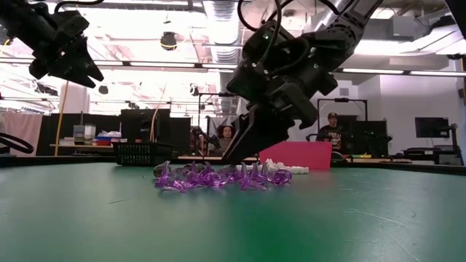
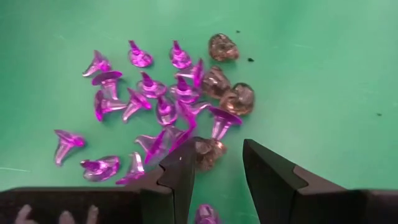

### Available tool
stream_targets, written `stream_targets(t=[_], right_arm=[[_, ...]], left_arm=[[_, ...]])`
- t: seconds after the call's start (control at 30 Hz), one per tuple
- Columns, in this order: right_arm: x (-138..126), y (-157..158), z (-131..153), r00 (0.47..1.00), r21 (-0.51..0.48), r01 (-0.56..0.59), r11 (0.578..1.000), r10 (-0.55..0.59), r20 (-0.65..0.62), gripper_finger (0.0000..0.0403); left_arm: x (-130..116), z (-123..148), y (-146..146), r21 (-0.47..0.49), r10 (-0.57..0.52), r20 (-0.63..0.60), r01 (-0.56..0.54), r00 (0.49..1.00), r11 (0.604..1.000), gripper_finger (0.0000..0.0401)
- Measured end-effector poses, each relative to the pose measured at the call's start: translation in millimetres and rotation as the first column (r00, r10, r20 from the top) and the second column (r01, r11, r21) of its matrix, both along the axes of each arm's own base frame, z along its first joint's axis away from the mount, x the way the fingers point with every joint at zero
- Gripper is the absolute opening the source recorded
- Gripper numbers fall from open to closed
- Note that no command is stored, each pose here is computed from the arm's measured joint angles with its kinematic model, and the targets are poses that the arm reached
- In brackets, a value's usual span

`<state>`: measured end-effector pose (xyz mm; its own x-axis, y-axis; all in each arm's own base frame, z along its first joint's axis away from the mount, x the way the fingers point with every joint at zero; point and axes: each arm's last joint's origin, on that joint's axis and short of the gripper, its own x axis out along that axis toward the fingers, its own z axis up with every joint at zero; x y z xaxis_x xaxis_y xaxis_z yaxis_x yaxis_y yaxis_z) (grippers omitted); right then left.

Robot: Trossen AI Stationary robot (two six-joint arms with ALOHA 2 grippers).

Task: Sort Halloween decoration
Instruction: Put the brown skull toy into the black bin

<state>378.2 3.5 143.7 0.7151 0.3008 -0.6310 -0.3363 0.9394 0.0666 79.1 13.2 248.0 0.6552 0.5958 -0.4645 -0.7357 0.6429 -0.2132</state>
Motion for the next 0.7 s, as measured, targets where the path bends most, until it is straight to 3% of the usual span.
stream_targets(t=[0.4,0.7], right_arm=[[0.9,3.1,-1.5,1.0,0.007,-0.026,1.0,0.026,0.011,0.0166],[5.0,4.3,-18.2,0.999,0.111,-0.008,0.994,0.012,-0.041,0.018]], left_arm=[[0.0,0.0,0.0,-0.002,0.0,0.001,0.0,1.0,1.0,0.0183],[0.2,-0.1,-0.3,-0.014,-0.005,0.006,0.005,1.0,1.0,0.0183]])
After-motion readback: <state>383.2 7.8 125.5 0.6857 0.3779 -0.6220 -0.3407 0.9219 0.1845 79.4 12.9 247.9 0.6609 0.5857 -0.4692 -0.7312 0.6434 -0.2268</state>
